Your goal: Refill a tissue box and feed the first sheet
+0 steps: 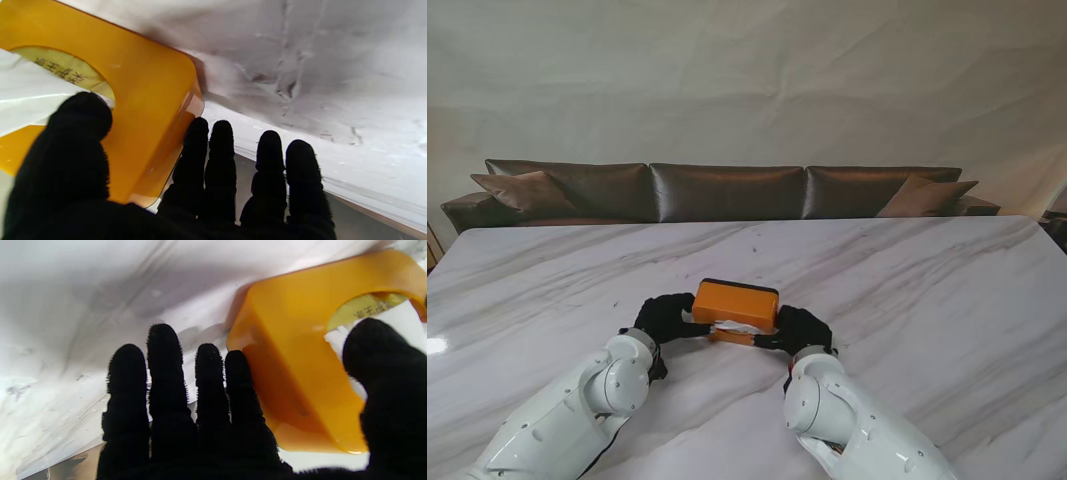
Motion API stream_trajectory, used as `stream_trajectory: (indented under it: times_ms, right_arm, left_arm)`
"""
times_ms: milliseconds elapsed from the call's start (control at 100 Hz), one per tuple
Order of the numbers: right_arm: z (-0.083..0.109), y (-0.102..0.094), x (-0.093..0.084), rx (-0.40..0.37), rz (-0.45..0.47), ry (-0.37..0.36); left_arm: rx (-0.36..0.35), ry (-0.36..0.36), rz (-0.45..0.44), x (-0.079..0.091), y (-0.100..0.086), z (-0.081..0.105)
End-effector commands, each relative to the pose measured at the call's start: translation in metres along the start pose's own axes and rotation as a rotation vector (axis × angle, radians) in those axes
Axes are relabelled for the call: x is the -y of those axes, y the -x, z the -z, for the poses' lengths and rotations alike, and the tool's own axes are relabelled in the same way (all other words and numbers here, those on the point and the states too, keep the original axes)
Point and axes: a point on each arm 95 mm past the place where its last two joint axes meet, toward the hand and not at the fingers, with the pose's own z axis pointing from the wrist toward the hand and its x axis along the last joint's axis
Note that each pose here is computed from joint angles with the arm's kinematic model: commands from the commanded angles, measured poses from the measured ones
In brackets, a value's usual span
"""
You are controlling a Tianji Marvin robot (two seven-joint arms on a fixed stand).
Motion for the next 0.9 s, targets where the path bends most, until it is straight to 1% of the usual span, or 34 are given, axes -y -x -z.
stream_trajectory:
  times_ms: [0, 120, 240, 400, 500, 630, 760, 890]
  right_arm:
    - [0.003, -0.011, 0.003, -0.027, -0.034, -0.007]
    - [0.007, -0.018, 0.002, -0.049, -0.074, 0.01]
    - [0.011, -0.022, -0.001, -0.065, -0.084, 0.039]
    - [0.013, -0.025, -0.007, -0.06, -0.094, 0.08]
    - [0.012, -0.024, -0.009, -0.038, -0.086, 0.088]
    - [0.006, -0.02, -0.009, 0.012, -0.074, 0.074]
    - [-0.002, -0.014, -0.008, 0.062, -0.078, 0.072]
    - [-0.005, -0.008, -0.008, 0.085, -0.08, 0.075]
  left_arm:
    - [-0.034, -0.002, 0.029, -0.004, -0.014, -0.004]
    - [-0.067, -0.028, 0.075, -0.003, -0.022, -0.004]
    - [-0.097, -0.048, 0.103, 0.001, -0.027, -0.002]
    - [-0.103, -0.059, 0.135, 0.007, -0.029, 0.003]
    - [-0.077, -0.07, 0.123, 0.009, -0.026, 0.005]
    - [-0.034, -0.073, 0.107, 0.009, -0.019, 0.007]
    - [0.012, -0.063, 0.112, 0.007, -0.012, 0.01]
    - [0.058, -0.049, 0.1, 0.007, -0.004, 0.013]
